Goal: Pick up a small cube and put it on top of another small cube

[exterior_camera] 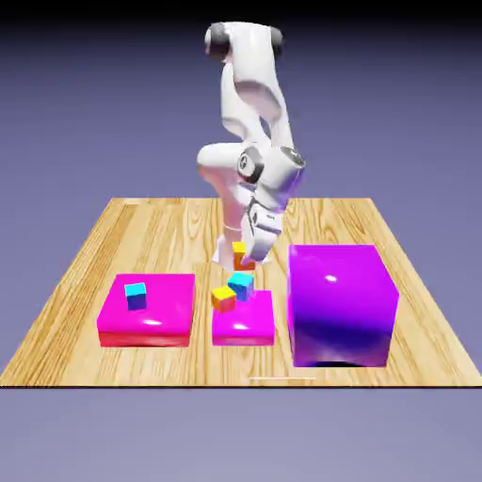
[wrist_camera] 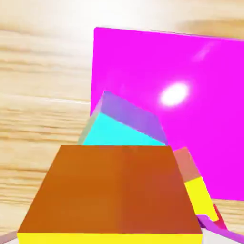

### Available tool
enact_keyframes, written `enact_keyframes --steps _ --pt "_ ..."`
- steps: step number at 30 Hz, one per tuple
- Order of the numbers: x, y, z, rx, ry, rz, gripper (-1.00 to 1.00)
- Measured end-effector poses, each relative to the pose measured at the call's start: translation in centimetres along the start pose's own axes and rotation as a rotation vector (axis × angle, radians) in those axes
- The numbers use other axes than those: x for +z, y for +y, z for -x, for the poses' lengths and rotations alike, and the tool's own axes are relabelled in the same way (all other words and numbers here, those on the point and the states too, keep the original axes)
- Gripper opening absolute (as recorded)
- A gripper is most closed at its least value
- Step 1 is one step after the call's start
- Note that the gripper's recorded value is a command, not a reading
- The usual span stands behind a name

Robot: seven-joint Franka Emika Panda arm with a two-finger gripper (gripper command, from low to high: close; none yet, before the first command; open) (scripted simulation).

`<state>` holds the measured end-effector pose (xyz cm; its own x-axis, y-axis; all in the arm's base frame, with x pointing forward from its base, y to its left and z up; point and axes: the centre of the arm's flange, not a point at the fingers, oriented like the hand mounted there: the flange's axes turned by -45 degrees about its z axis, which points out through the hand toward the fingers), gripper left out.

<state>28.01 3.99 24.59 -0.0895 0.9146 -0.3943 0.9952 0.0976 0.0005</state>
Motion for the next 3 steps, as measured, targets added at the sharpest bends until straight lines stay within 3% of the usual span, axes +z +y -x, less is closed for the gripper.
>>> enact_keyframes --steps 1,3 --pt "0.69 -0.13 -0.16 -0.002 0.007 -0.001 1.00" --pt "0.69 -0.13 -0.16 -0.002 0.007 0.000 1.00"
